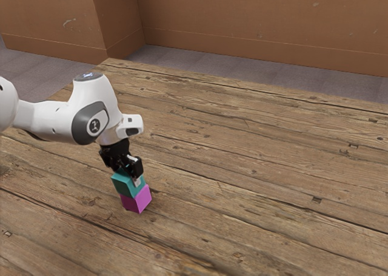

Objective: Pick up the blue block with one arm, and put the blue block on the pink block with one arm

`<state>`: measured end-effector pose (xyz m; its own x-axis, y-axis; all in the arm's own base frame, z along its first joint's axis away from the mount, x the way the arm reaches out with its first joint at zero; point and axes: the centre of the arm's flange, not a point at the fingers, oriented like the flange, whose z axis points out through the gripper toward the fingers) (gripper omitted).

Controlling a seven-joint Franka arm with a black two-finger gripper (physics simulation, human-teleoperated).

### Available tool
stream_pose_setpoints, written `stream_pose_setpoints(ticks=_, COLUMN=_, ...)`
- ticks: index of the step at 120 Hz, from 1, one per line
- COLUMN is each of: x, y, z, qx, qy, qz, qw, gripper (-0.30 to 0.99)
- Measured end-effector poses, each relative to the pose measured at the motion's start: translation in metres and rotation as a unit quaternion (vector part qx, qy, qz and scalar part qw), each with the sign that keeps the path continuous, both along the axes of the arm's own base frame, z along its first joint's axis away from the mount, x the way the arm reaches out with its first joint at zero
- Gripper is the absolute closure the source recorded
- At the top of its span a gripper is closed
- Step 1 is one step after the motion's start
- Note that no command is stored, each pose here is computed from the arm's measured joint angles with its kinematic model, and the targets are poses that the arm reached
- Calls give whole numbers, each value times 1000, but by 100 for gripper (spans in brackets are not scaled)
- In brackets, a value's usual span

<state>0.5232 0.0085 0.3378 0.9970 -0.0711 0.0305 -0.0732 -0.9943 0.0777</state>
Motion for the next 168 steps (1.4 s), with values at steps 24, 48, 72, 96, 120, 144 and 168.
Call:
stream_pose_setpoints(ticks=24, x=0, y=-4, z=-1, qx=-2, qy=3, qz=10, qw=1000, gripper=30)
stream_pose_setpoints(ticks=48, x=1, y=-4, z=-3, qx=-2, qy=5, qz=18, qw=1000, gripper=30)
stream_pose_setpoints(ticks=72, x=4, y=-3, z=0, qx=-2, qy=1, qz=25, qw=1000, gripper=30)
stream_pose_setpoints(ticks=96, x=6, y=-3, z=2, qx=-2, qy=-1, qz=30, qw=1000, gripper=30)
stream_pose_setpoints(ticks=120, x=6, y=-3, z=2, qx=-3, qy=0, qz=30, qw=1000, gripper=13)
stream_pose_setpoints(ticks=144, x=2, y=-5, z=49, qx=-9, qy=-41, qz=23, qw=999, gripper=6)
stream_pose_setpoints(ticks=168, x=-3, y=10, z=143, qx=-1, qy=-109, qz=19, qw=994, gripper=4)
